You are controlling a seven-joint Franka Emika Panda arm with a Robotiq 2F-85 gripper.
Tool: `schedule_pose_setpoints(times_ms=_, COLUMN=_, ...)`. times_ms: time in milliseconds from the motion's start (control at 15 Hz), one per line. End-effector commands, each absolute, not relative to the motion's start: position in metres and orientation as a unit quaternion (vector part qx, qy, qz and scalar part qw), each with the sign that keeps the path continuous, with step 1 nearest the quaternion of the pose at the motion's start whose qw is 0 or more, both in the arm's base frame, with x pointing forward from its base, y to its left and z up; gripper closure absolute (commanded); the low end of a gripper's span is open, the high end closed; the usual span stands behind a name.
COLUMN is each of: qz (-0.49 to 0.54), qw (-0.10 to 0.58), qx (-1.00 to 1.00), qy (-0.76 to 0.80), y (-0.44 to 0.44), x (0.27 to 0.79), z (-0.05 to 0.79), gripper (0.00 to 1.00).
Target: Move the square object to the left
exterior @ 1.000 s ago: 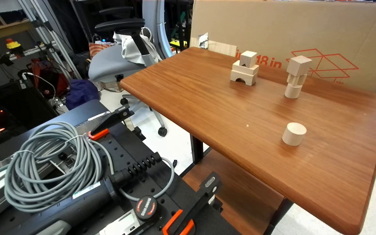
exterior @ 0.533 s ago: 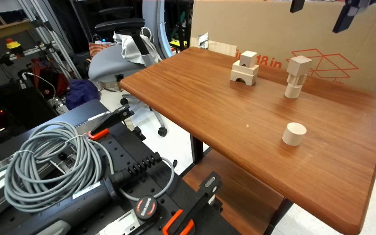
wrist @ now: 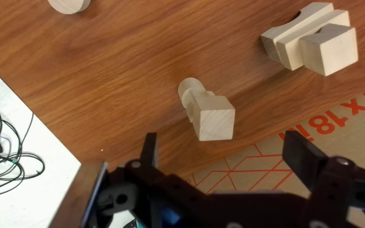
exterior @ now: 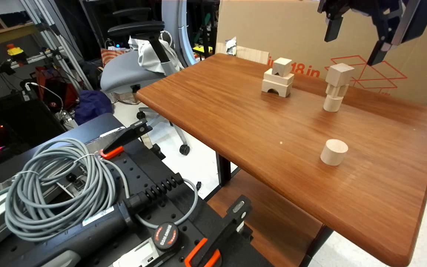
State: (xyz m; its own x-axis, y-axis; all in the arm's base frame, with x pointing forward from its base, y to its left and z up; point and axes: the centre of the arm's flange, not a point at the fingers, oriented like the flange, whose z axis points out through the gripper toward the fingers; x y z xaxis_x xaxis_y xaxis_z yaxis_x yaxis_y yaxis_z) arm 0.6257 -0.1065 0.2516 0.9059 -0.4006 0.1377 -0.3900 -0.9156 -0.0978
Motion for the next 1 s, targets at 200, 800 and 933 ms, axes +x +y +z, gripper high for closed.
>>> schedule_pose_setpoints(times_ms=200, qz=-0.049, qw=0.017, qx=-0.982, qy=0.182, y=-0.101, x=0.65, z=0.231, gripper=0.0)
schedule_pose_setpoints(times_ms=800, qz=-0.038, qw=0.012, qx=-0.985, qy=0.167, y=-0.093, x=0.655, z=0.225, gripper=0.41)
schedule_pose_setpoints(times_ms=933, qz=-0.039, qw=0.013, qx=-0.985, qy=0.169, y=-0.093, x=0.655, z=0.228, gripper=0.57)
